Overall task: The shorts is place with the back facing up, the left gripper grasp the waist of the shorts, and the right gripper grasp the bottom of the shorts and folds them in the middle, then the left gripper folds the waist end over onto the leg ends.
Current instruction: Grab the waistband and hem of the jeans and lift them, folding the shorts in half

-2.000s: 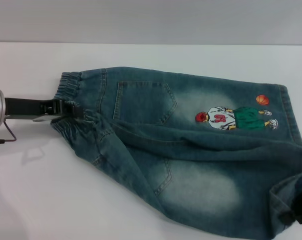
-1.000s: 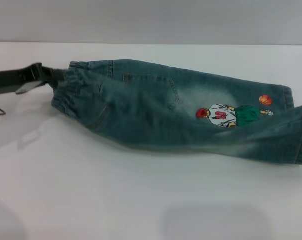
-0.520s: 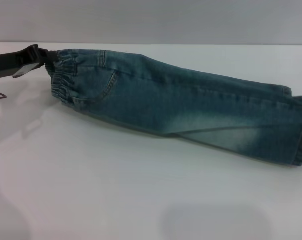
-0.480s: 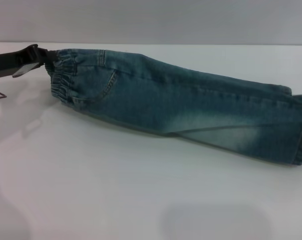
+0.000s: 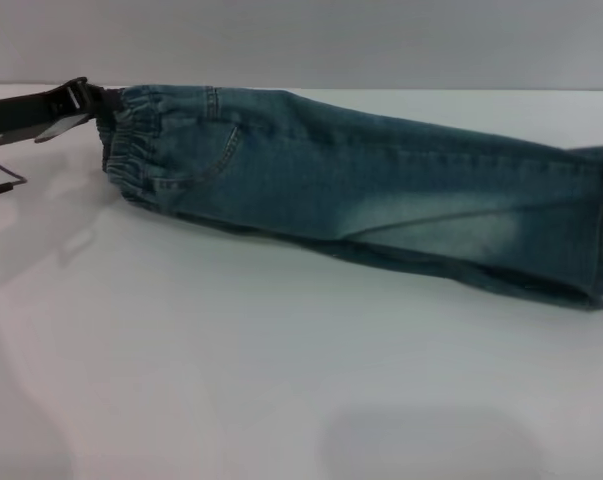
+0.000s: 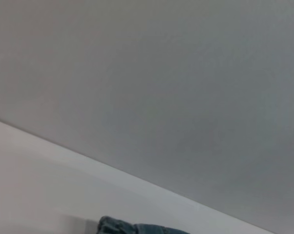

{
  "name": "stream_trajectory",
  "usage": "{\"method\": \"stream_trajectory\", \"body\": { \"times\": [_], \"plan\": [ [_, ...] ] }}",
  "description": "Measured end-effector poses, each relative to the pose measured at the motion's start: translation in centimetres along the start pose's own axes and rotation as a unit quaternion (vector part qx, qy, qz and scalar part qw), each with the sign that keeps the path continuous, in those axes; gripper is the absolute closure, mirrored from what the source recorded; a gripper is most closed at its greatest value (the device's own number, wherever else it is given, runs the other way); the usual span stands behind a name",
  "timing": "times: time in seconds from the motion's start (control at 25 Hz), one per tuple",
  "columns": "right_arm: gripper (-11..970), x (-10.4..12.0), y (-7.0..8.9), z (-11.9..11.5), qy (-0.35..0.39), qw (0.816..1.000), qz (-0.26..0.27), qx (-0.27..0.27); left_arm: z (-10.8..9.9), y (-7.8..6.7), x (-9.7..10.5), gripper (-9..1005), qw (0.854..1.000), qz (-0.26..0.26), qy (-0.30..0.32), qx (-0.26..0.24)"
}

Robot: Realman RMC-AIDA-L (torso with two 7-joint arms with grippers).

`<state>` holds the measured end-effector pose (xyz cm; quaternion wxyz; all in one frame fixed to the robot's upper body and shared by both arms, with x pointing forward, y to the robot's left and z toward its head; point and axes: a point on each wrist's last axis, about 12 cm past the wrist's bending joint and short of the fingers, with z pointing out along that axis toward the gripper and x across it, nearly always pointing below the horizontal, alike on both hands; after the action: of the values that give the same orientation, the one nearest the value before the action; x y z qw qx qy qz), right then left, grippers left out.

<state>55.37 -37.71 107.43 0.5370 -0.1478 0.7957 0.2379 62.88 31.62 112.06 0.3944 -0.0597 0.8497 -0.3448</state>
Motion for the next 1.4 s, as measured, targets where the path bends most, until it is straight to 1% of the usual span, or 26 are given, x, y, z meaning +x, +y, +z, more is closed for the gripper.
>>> {"method": "stream_trajectory", "body": {
  "times": [0.28,0.64,0.76,0.92,1.08,1.24,1.4],
  "plan": [
    [921,-0.9,-0.4,1.3,-0.003,1.0,-0.006,0.025,1.3,-1.0,0.0,852,1.0,0.018,0.001,-0.005],
    [869,-0.7,0.0,3.6,0.026,0.998,-0.028,0.049,2.3,-1.4,0.4,848,0.999,0.031,0.008,-0.016],
    [852,-0.7,0.1,4.1,0.035,0.997,-0.035,0.056,2.5,-1.4,0.6,847,0.999,0.043,0.015,-0.017],
    [829,-0.6,-0.1,4.4,0.038,0.996,-0.032,0.072,2.9,-1.7,1.0,845,0.998,0.06,0.026,-0.02],
    [806,-0.4,-0.3,4.5,0.041,0.994,-0.027,0.093,3.1,-1.7,1.2,843,0.997,0.073,0.021,-0.022],
    [783,-0.2,-0.3,4.6,0.043,0.994,-0.025,0.097,3.2,-1.9,1.2,753,0.997,0.077,0.001,-0.003],
    [590,0.0,-0.4,4.3,0.034,0.994,-0.016,0.105,3.2,-2.1,1.2,663,0.996,0.086,-0.018,0.016]
  ]
}}
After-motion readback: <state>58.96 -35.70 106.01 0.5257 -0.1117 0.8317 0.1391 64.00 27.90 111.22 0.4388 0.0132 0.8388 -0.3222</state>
